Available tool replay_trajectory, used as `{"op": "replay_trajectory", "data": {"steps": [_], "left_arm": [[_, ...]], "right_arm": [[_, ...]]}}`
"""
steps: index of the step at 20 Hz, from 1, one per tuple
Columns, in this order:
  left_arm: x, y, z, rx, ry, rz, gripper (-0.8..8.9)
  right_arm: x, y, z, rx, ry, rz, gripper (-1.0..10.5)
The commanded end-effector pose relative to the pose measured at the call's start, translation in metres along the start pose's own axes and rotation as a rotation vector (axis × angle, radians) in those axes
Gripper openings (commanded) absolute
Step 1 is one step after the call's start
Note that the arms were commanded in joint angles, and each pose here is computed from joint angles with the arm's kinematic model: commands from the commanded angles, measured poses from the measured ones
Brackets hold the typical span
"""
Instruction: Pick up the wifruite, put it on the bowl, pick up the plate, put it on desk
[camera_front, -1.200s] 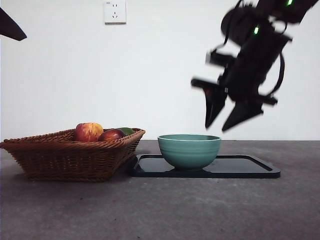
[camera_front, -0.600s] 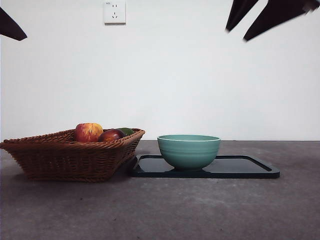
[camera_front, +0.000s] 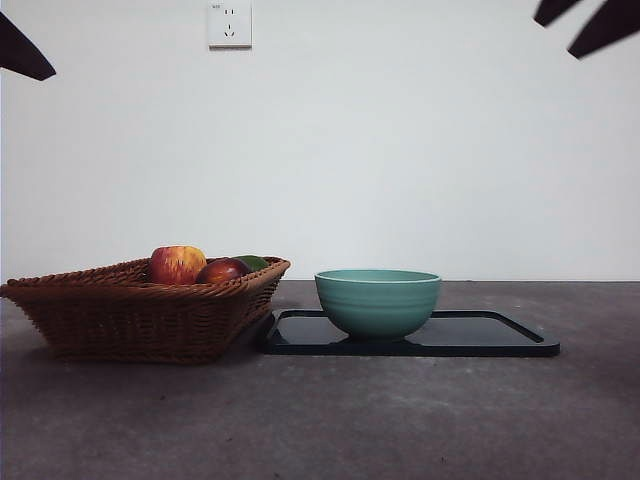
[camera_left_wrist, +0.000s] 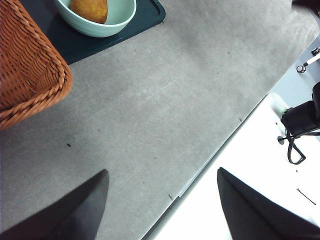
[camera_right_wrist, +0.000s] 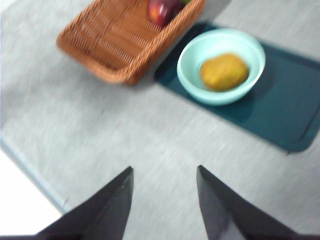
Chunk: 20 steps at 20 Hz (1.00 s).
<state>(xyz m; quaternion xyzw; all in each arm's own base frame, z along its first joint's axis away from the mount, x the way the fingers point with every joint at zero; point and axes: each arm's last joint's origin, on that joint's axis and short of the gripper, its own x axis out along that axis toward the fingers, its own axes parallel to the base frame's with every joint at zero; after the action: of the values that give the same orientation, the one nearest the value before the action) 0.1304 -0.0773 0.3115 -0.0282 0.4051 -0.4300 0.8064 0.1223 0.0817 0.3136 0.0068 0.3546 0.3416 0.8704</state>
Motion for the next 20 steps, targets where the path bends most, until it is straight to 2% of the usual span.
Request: {"op": "replay_trajectory", "data": {"steps": [1, 4, 20], "left_arm": [[-0.0009, -0.0016, 0.0024, 0.022, -0.008, -0.008, 3.44], [-0.0009, -0.0016, 0.0024, 0.022, -0.008, -0.008, 3.44], [-0.0009, -0.0016, 0.0024, 0.022, -0.008, -0.008, 3.44]], "right_arm": [[0.0009, 0.0017, -0.0092, -0.014, 0.008, 0.055, 2.0], [0.0017, 0.0018, -0.0187, -0.010, 0.031, 0.101, 2.0], [0.0021, 0.0017, -0.0190, -0.009, 0.037, 0.099, 2.0]]}}
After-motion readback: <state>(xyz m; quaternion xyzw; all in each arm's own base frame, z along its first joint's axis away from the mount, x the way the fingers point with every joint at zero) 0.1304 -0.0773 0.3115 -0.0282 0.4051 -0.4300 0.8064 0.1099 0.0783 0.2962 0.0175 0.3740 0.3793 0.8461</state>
